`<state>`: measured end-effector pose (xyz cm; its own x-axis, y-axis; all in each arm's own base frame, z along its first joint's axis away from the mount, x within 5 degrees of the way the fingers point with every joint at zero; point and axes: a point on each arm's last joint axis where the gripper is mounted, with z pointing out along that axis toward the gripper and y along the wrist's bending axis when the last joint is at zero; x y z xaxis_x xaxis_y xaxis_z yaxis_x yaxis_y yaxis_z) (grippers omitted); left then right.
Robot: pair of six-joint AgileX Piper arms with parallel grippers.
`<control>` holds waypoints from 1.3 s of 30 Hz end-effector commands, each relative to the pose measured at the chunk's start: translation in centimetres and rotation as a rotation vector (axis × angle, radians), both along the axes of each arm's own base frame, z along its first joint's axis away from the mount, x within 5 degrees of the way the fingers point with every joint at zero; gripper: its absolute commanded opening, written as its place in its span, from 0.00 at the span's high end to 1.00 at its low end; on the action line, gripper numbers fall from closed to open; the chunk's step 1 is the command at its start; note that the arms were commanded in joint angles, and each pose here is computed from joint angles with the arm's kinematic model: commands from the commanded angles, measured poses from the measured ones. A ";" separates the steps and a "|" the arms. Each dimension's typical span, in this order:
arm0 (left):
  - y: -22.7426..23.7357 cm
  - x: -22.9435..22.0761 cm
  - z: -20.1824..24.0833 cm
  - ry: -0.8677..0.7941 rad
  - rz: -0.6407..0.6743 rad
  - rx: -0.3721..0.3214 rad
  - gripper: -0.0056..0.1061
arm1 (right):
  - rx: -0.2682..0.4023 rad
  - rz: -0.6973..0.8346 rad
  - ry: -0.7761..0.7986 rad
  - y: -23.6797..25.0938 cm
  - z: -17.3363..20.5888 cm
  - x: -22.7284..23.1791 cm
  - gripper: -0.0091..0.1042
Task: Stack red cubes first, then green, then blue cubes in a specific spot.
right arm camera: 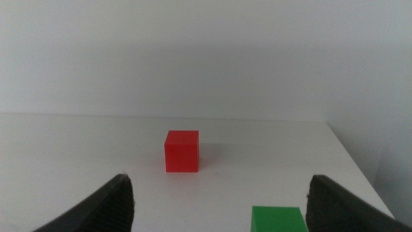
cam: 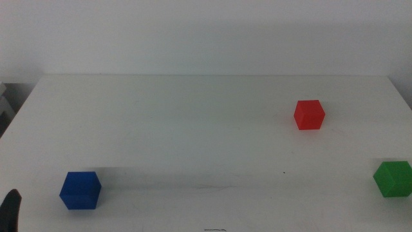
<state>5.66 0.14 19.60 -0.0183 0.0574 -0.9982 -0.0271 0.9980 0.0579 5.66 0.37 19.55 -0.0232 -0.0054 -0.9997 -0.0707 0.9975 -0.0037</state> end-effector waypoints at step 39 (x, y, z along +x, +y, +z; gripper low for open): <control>0.0 -0.2 1.0 -0.111 0.004 -0.013 0.13 | 0.020 -0.057 0.746 1.1 15.8 16.8 0.09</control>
<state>5.66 0.14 19.60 -0.0183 0.0574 -0.9982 -0.0271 0.9980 0.0579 21.62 1.53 34.27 -0.7324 0.0331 -0.6801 0.0028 0.9990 0.0456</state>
